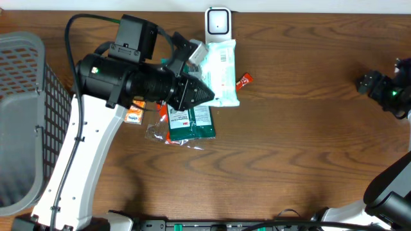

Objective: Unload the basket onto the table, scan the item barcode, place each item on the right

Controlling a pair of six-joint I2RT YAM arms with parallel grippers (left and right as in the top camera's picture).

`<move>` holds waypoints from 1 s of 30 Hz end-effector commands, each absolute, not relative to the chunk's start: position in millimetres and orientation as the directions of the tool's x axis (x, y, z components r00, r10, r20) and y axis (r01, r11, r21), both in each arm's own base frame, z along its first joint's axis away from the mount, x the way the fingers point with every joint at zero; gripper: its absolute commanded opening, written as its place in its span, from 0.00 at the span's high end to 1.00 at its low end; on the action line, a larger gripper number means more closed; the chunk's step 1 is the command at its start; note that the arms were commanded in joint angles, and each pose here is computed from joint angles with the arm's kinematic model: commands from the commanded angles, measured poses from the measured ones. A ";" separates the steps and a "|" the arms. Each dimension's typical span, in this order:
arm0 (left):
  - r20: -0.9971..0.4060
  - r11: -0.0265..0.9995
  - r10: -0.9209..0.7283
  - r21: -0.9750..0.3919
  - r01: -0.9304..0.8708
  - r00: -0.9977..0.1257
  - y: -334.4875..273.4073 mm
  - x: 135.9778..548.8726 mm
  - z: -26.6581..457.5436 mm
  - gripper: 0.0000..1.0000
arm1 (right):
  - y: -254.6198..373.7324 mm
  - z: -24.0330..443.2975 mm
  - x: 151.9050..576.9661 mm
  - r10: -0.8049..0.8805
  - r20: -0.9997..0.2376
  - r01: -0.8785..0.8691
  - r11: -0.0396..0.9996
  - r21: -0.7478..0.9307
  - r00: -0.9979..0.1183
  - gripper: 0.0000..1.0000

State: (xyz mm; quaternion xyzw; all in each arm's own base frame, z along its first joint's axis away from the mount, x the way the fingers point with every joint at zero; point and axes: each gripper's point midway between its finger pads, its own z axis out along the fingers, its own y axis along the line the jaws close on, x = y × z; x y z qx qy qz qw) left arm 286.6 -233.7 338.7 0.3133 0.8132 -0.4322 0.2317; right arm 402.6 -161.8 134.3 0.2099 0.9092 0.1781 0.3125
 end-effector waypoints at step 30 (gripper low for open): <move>-0.738 0.973 0.227 0.139 0.186 -0.636 -165.8 502.7 232.7 0.93 | -87.5 174.0 405.4 0.489 -0.437 -0.030 0.640 0.768 -0.754 0.01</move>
